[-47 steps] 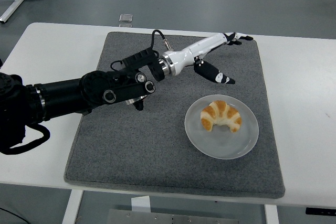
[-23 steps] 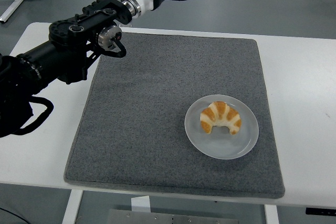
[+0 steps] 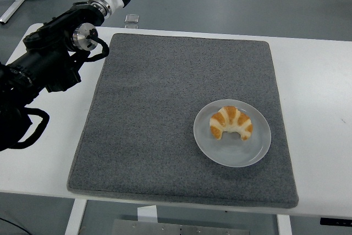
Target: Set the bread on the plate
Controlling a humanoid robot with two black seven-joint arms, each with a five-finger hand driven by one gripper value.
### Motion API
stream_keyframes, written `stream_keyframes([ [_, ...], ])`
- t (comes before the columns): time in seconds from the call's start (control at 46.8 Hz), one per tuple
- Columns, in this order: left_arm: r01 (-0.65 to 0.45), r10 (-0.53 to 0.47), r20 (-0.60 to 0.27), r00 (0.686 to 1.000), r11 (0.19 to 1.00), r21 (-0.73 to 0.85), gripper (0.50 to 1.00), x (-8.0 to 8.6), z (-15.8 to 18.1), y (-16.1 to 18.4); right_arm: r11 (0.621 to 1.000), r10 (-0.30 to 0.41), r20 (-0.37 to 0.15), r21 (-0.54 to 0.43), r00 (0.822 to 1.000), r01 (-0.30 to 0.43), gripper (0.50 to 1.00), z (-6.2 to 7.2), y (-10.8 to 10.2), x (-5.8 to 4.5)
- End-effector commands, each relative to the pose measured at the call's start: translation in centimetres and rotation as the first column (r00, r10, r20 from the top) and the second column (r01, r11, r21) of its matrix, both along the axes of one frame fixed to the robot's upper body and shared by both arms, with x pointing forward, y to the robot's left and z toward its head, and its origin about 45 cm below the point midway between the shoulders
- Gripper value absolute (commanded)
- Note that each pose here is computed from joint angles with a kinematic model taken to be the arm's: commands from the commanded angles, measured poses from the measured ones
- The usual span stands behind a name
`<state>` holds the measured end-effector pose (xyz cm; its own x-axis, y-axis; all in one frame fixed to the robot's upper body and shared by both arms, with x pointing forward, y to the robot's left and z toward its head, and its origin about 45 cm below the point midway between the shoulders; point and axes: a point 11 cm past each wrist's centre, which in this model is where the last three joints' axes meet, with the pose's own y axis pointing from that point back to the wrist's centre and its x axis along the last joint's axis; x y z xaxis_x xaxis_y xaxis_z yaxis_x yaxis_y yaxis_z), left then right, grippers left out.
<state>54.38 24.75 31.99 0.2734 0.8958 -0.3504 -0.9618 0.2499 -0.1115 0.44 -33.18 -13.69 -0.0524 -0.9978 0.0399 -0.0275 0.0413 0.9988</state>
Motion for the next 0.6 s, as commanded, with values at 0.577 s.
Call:
stream_keyframes([
  [0.577,-0.087,0.073,-0.132,0.989,0.990,-0.110,0.992,-2.7,-7.3,4.9,1.000,0.000,0.001,-0.002,1.000,0.000,0.952,0.0,-0.1,0.0],
])
